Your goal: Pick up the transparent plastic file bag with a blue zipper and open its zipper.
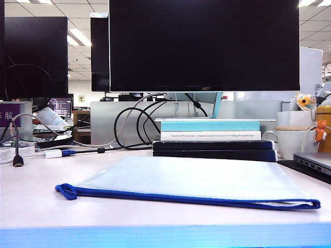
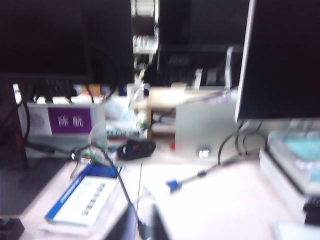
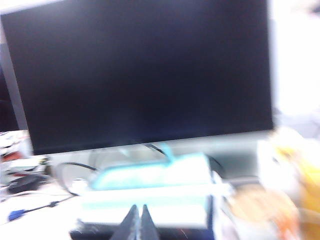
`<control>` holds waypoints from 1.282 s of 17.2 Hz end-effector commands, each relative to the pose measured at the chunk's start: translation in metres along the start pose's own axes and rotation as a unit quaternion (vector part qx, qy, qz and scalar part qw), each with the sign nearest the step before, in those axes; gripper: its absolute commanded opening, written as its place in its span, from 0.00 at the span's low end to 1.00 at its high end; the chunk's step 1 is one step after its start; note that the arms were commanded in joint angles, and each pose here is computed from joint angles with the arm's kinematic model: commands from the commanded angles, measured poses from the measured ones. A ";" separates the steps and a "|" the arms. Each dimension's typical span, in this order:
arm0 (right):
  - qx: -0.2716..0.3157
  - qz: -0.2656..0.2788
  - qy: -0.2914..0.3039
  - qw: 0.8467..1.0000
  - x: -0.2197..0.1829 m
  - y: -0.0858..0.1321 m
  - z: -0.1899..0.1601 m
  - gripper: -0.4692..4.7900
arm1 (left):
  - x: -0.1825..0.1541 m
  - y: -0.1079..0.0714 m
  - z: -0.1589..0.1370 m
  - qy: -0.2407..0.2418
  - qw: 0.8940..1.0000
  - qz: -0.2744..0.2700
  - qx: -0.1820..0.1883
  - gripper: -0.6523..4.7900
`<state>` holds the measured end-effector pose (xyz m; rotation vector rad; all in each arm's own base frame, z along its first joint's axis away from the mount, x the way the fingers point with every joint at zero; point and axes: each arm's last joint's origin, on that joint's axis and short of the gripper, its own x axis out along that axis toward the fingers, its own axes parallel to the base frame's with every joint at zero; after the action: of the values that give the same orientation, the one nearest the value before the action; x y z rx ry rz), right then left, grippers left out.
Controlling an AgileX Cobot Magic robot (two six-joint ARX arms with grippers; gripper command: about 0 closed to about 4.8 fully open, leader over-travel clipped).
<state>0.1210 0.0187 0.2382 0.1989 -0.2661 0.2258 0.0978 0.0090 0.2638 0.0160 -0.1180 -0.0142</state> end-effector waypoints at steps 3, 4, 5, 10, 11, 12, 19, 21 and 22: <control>0.018 -0.014 -0.033 0.999 -0.031 -0.004 -0.025 0.08 | -0.019 -0.002 -0.009 -0.015 1.000 0.012 -0.011 0.21; 0.022 -0.019 -0.022 0.999 -0.035 -0.005 -0.031 0.08 | -0.022 -0.002 -0.011 -0.014 1.000 0.016 -0.013 0.21; 0.023 -0.034 -0.003 0.999 -0.038 -0.007 -0.036 0.08 | -0.025 -0.003 -0.014 -0.020 0.999 0.018 -0.020 0.21; 0.022 -0.089 0.082 0.992 -0.043 -0.012 -0.053 0.08 | -0.022 -0.001 -0.051 0.038 0.996 0.033 -0.071 0.11; 0.022 -0.092 0.097 0.991 -0.043 -0.012 -0.056 0.08 | -0.021 -0.001 -0.053 0.043 0.996 0.043 -0.072 0.11; 0.020 -0.100 0.110 0.989 -0.044 -0.013 -0.059 0.08 | -0.022 0.000 -0.054 0.046 0.994 0.061 -0.072 0.11; 0.013 -0.151 0.127 0.980 -0.046 -0.017 -0.063 0.08 | -0.019 0.003 -0.082 0.097 0.986 0.099 -0.088 0.11; 0.012 -0.153 0.133 0.979 -0.047 -0.017 -0.065 0.08 | -0.017 0.003 -0.096 0.112 0.986 0.096 -0.071 0.18; 0.011 -0.158 0.151 0.976 -0.048 -0.018 -0.068 0.08 | -0.017 0.004 -0.102 0.118 0.984 0.110 -0.070 0.17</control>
<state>0.0962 0.0080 0.1603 0.2219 0.0573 -0.0509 0.0932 0.0137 0.1593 -0.1414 0.1418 0.1810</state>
